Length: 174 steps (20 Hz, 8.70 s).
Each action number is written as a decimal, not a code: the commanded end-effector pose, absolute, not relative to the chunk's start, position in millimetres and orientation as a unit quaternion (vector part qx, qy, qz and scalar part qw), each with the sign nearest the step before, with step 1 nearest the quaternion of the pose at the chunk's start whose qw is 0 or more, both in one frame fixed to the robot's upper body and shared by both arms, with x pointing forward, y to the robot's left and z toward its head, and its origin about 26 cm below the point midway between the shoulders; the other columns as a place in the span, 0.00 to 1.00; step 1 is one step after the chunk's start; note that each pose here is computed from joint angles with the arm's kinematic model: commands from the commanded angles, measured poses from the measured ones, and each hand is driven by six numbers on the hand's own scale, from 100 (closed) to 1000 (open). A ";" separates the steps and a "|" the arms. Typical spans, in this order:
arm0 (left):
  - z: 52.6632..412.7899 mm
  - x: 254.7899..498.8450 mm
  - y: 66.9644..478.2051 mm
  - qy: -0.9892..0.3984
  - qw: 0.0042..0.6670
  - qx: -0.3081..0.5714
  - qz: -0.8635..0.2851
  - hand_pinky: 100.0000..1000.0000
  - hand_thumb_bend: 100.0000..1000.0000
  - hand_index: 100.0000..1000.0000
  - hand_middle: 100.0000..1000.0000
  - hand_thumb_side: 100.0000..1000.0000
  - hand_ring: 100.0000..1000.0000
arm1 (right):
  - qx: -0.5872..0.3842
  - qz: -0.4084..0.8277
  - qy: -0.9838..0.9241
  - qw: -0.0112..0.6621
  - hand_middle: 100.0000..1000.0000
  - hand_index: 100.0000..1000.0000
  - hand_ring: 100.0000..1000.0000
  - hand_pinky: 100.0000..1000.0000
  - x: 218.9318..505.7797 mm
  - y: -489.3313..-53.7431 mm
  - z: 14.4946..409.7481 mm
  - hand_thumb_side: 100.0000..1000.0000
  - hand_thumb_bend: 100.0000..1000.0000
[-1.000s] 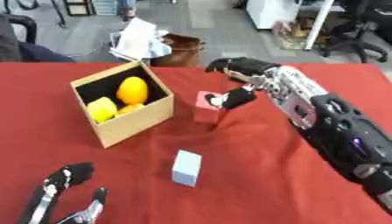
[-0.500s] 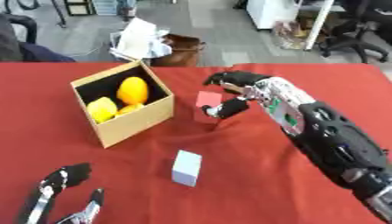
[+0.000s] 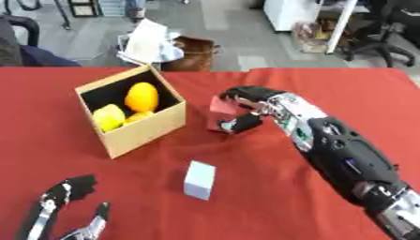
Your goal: Pick up objects on the table and place them in the box.
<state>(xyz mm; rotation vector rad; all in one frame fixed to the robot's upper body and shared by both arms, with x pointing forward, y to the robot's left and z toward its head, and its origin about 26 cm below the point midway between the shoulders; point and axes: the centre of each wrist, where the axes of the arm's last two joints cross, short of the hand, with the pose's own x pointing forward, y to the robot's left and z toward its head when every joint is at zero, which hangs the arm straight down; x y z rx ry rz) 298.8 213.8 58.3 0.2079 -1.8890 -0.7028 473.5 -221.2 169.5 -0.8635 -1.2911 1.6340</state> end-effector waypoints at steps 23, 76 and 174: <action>66.4 300.7 205.3 -0.798 0.511 0.069 -0.311 0.76 0.19 0.81 0.68 0.29 0.72 | -0.383 0.567 -0.668 0.292 0.43 0.78 0.58 0.68 473.8 -121.4 273.4 0.09 0.00; 85.2 297.3 266.3 -0.789 0.528 0.220 -0.222 0.76 0.18 0.81 0.69 0.24 0.72 | -0.143 0.699 -0.635 0.296 0.88 0.96 0.78 0.77 371.2 -132.0 147.4 0.62 0.00; 76.6 293.7 263.2 -0.795 0.534 0.208 -0.199 0.75 0.16 0.81 0.69 0.29 0.73 | -0.460 0.352 -0.787 0.215 0.79 0.93 0.61 0.60 431.3 -276.3 283.1 0.07 0.00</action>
